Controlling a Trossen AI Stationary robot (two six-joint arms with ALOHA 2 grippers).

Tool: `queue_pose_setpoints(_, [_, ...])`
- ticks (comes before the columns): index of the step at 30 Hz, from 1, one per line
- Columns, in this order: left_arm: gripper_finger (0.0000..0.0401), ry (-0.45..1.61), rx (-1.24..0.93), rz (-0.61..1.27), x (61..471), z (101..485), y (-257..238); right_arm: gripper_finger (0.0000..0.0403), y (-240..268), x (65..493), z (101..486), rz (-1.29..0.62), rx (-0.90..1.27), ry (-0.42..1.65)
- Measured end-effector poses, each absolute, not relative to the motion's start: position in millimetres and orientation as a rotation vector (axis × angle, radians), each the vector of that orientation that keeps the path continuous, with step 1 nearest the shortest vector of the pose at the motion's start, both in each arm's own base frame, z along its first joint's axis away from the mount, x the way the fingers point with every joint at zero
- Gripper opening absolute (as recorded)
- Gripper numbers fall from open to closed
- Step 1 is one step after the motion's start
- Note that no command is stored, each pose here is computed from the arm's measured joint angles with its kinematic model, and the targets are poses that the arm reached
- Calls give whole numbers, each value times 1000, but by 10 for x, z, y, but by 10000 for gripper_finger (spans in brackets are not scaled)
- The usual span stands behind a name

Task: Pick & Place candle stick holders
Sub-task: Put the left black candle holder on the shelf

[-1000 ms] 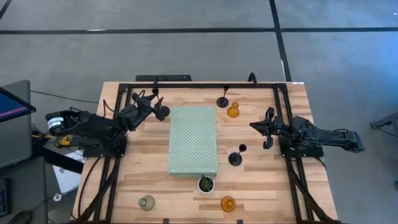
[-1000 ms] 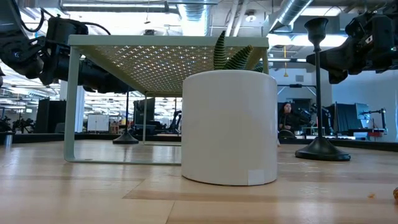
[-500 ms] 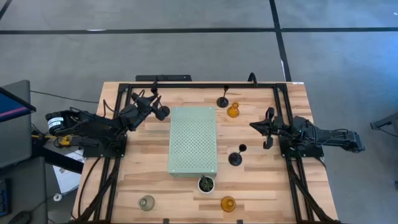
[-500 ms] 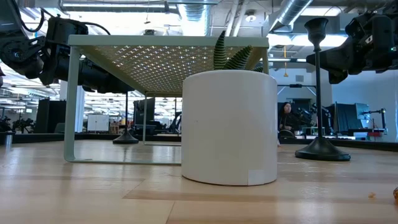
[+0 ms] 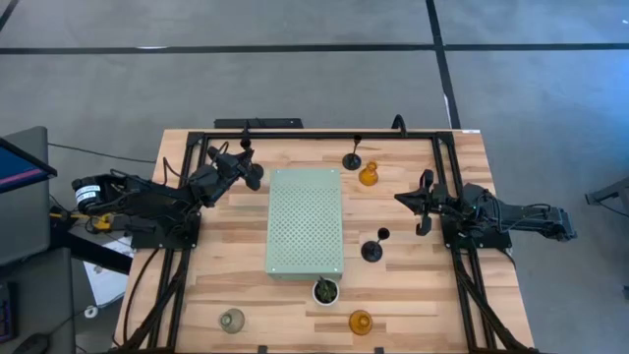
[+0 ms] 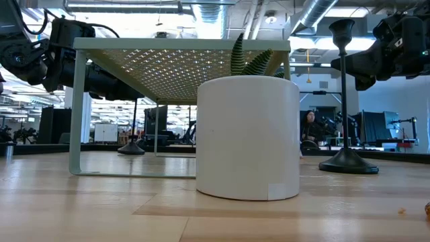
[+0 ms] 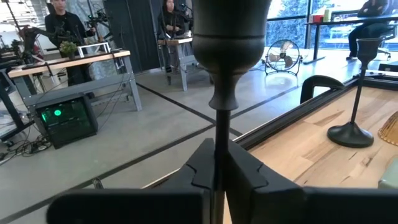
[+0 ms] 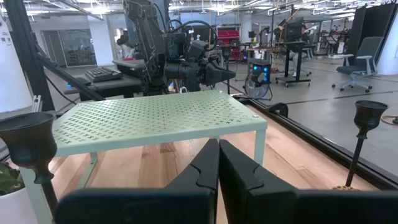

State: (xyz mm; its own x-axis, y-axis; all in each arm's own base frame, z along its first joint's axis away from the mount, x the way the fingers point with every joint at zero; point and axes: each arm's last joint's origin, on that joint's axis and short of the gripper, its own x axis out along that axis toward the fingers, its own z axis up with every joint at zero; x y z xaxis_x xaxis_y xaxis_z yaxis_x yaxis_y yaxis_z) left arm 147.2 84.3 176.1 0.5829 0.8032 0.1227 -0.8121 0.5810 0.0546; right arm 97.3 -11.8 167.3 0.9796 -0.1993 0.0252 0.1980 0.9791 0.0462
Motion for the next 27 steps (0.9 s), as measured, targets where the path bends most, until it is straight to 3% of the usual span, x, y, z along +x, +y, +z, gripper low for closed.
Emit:
queue_pose_setpoints(9, [13, -133, 127, 947, 1472, 1865, 841, 0, -118, 973, 1672, -200, 44, -29])
queue_pose_setpoints(27, [13, -411, 293, 891, 1561, 2766, 827, 0, -118, 973, 1674, -200, 43, -30])
